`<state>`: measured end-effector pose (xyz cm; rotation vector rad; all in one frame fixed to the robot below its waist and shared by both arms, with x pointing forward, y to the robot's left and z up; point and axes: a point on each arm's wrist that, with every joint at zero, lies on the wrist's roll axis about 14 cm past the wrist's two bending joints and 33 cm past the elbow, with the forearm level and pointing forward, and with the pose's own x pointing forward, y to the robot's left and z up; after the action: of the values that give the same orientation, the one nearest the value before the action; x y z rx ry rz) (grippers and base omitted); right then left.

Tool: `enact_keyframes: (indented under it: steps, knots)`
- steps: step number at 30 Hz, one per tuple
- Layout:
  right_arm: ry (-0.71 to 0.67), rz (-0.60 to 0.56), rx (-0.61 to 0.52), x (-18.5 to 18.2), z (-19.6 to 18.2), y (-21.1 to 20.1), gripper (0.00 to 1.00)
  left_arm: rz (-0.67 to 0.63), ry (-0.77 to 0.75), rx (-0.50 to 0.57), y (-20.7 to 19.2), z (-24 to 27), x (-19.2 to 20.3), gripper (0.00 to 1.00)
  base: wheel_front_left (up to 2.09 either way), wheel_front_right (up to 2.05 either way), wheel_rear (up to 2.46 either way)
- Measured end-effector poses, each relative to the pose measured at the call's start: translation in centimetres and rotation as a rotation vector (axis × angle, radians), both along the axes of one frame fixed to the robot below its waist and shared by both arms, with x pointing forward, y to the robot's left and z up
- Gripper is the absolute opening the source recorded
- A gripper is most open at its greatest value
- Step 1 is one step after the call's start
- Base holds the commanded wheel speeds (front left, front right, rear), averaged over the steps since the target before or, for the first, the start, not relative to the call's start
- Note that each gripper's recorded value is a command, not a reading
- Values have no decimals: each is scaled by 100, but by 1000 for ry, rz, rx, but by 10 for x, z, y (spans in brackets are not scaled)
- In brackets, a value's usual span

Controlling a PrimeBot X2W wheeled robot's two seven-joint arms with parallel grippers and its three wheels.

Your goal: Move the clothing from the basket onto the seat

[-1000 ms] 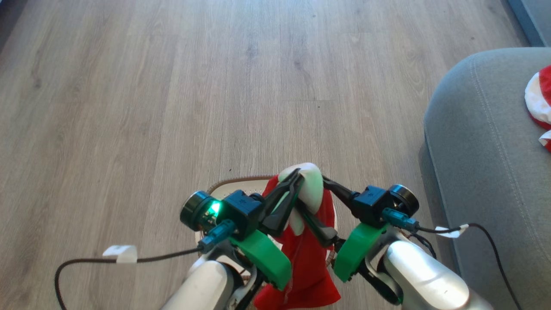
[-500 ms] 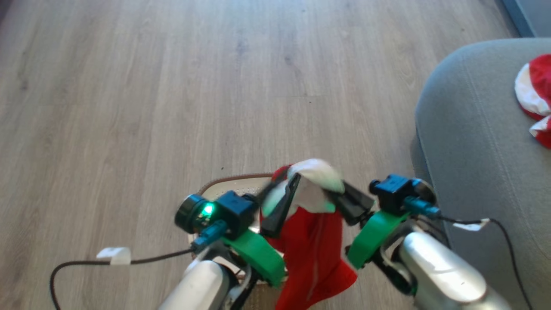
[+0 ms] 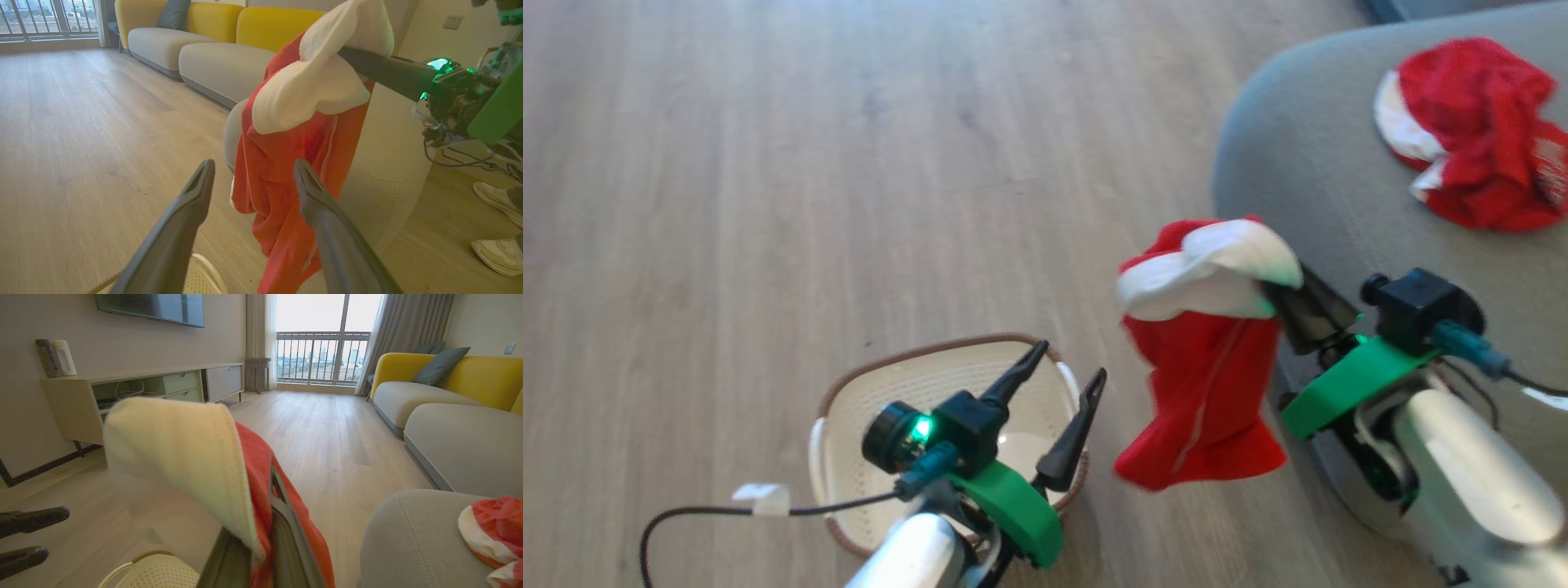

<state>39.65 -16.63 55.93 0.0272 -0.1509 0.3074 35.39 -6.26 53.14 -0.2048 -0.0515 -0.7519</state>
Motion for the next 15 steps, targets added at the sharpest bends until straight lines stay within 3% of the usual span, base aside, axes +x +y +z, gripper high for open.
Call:
enact_keyframes:
  steps: [15]
  knots:
    - [10, -290, 7, -45, -5, -97, 0, -271, 28, -13, -79, -9, -28, 100, 0, 0, 0]
